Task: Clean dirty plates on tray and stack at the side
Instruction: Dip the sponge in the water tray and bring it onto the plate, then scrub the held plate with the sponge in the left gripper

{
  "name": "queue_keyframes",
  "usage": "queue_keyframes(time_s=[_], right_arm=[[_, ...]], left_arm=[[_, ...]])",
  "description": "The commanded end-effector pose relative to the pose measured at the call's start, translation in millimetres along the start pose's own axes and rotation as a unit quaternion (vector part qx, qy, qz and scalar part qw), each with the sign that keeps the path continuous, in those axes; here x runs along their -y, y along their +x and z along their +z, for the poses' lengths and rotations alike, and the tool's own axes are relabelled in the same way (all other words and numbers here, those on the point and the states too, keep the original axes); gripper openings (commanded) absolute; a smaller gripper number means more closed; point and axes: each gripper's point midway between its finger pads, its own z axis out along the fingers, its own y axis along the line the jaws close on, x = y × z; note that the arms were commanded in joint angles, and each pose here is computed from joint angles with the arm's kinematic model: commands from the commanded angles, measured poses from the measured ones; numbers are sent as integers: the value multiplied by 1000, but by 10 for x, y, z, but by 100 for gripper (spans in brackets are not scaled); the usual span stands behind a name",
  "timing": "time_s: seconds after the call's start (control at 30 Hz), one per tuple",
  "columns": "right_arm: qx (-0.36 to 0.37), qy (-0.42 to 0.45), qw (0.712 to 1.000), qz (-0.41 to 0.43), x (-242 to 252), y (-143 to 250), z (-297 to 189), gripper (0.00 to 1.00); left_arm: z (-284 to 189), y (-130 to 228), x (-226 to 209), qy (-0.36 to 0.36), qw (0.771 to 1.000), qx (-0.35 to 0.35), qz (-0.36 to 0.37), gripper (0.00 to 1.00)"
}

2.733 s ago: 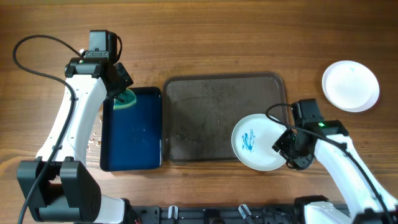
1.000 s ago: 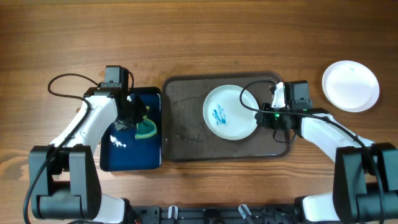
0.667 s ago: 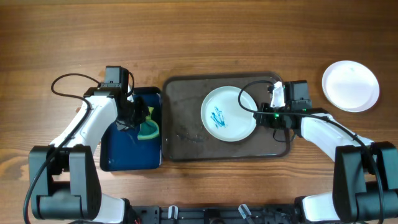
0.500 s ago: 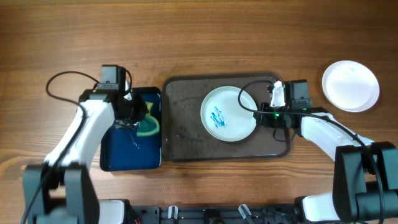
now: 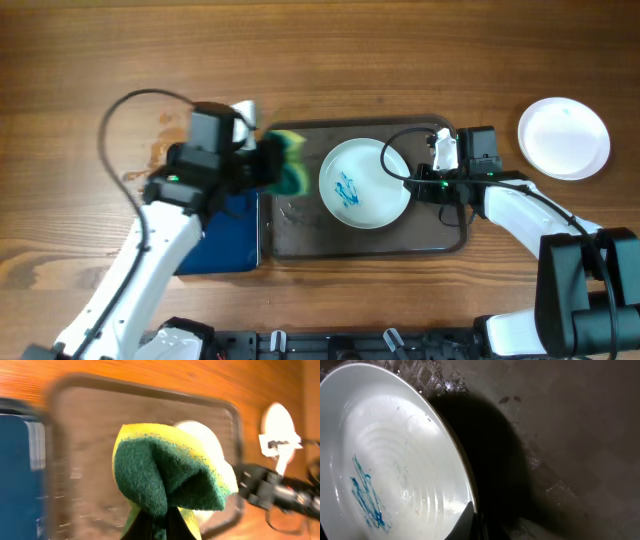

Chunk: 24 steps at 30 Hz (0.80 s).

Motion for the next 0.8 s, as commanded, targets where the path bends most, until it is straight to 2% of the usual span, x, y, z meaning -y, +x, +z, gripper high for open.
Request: queue_keyframes(time_s=[0.0, 0.17, 0.27, 0.4, 0.53, 0.77], right_arm=[[4, -26, 1000, -17, -126, -70, -27, 4], [15, -27, 999, -42, -172, -108, -103, 5], [45, 24, 997, -63, -103, -216, -286, 5], [66, 85, 990, -93, -130, -216, -466, 5], [47, 123, 982, -135, -291, -36, -377, 5], [14, 158, 985, -66, -283, 232, -216, 4]], left_arm=[[361, 221, 333, 41, 998, -45, -5, 4], [915, 569, 557, 74, 991, -108, -1, 4], [1115, 696, 553, 72, 989, -126, -5, 4], [1146, 695, 520, 65, 990, -123, -5, 4], [1161, 658, 472, 51, 992, -112, 0, 4], [1166, 651, 432, 41, 993, -108, 1, 4]])
